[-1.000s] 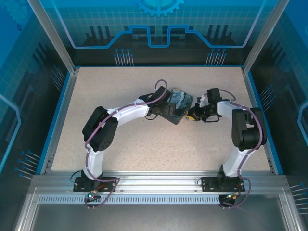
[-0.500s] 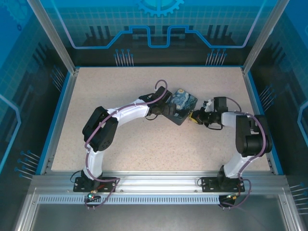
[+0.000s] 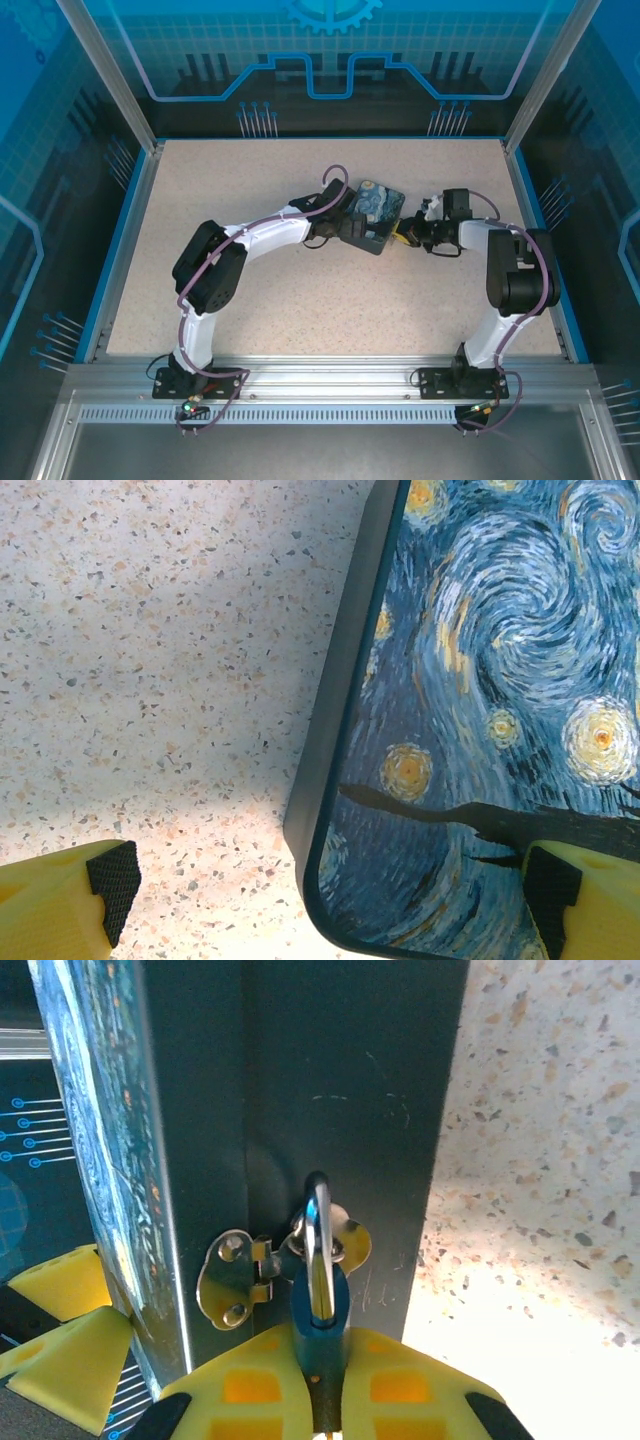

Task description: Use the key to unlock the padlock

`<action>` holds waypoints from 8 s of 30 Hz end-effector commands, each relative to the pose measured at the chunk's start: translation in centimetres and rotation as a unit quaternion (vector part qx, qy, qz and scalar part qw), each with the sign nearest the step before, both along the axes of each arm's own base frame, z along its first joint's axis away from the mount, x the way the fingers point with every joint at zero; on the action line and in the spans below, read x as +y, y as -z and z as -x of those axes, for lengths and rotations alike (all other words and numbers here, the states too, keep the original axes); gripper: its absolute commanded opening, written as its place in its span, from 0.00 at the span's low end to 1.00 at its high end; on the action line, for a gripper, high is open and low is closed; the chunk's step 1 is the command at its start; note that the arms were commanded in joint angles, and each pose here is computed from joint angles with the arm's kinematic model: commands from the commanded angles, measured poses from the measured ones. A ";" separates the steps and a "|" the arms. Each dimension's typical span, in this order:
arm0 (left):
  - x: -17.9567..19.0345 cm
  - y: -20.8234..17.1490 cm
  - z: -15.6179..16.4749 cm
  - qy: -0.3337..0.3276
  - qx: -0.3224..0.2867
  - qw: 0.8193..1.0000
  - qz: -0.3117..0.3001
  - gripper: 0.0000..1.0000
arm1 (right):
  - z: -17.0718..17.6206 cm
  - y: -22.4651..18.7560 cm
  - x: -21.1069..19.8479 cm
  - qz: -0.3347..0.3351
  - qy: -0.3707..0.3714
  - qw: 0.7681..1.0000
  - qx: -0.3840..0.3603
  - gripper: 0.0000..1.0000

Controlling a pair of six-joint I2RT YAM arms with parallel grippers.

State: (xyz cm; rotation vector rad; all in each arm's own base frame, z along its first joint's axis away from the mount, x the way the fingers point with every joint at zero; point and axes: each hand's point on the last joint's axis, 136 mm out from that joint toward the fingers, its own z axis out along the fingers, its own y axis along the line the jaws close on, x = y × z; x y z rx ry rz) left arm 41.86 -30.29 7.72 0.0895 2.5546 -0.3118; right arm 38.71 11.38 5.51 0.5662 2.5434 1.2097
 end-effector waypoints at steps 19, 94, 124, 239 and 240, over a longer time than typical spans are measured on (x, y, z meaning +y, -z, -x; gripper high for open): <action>5.6 7.7 4.9 0.005 0.128 0.983 -0.134 0.99 | -0.5 -1.4 -2.6 -0.033 0.046 0.998 -0.037 0.00; 5.2 -1.8 5.5 0.024 0.089 0.993 -0.076 0.99 | 13.5 5.4 2.4 0.269 -0.031 0.951 0.149 0.21; 3.3 -5.1 9.1 0.002 0.070 0.997 -0.024 0.99 | 11.4 -2.8 0.3 0.182 0.019 0.980 -0.077 0.48; 3.3 1.2 8.3 0.019 0.077 0.988 -0.134 0.99 | 10.5 3.4 3.9 0.234 -0.050 0.971 -0.020 0.02; 3.5 1.5 8.3 0.020 0.077 0.986 -0.146 0.99 | 10.4 3.4 3.9 0.234 -0.049 0.971 -0.017 0.00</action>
